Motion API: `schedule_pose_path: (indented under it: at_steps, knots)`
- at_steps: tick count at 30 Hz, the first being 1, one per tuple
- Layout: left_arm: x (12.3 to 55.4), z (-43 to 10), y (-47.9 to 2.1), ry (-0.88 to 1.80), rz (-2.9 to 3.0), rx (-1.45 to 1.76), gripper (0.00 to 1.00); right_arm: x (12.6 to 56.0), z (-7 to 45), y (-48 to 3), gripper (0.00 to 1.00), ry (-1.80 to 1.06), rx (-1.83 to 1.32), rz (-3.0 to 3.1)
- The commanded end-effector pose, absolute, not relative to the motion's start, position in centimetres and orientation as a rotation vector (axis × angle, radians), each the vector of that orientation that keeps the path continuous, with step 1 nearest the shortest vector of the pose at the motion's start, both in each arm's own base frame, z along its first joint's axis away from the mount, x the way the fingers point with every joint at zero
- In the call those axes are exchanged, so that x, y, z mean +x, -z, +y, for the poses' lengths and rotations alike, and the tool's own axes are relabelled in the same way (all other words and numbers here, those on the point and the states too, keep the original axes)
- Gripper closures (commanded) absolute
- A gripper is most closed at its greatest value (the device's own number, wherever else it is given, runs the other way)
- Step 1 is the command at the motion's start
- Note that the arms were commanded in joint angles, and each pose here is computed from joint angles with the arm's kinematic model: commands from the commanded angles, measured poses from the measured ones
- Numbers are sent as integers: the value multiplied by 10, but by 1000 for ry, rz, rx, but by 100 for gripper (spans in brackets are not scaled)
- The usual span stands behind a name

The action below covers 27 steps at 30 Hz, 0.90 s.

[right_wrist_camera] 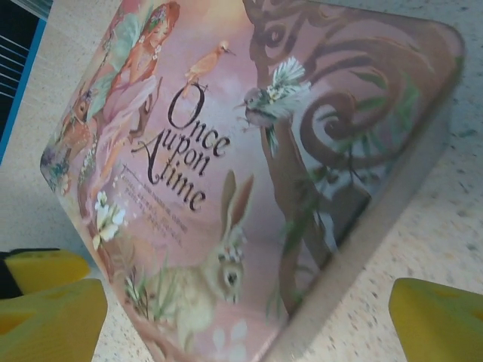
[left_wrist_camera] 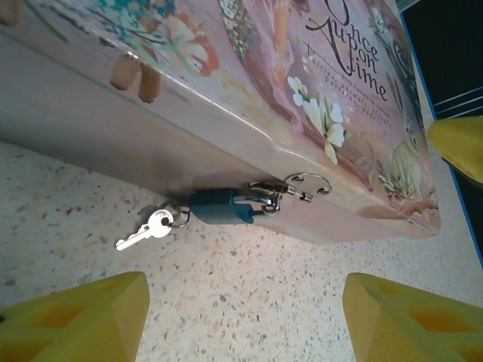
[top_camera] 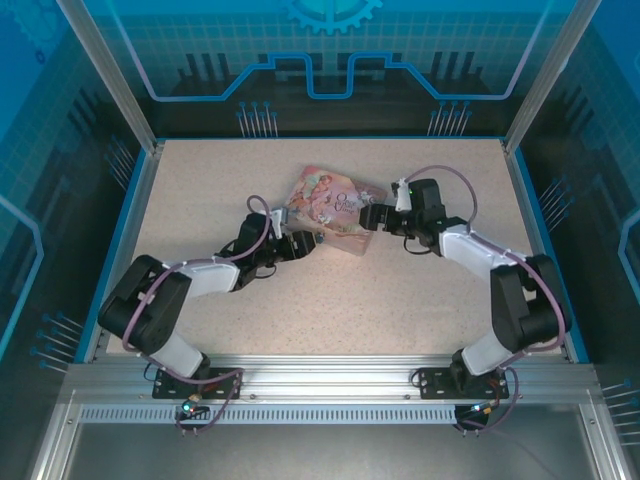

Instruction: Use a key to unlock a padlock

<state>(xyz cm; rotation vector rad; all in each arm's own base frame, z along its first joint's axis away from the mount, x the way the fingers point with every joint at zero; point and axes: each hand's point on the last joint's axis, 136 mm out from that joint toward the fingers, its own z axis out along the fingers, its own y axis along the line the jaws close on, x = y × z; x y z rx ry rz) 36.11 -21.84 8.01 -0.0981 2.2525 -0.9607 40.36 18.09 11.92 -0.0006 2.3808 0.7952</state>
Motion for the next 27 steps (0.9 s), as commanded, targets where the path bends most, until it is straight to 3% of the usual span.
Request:
schedule_pose_path:
  at_steps: [1,7,15,27]
  knots:
    - [370,-225,-90,1001,2164,-28,30,414,190,-121,3,-878,14,2386]
    - [377,-225,-77,969,2135,2,29,427,194,-113,4,-856,33,2413]
    - [377,-217,-67,858,2126,85,27,438,173,-124,0,-499,-35,2470]
    - [379,-225,-59,902,2127,105,26,476,232,-129,0,-163,-412,2492]
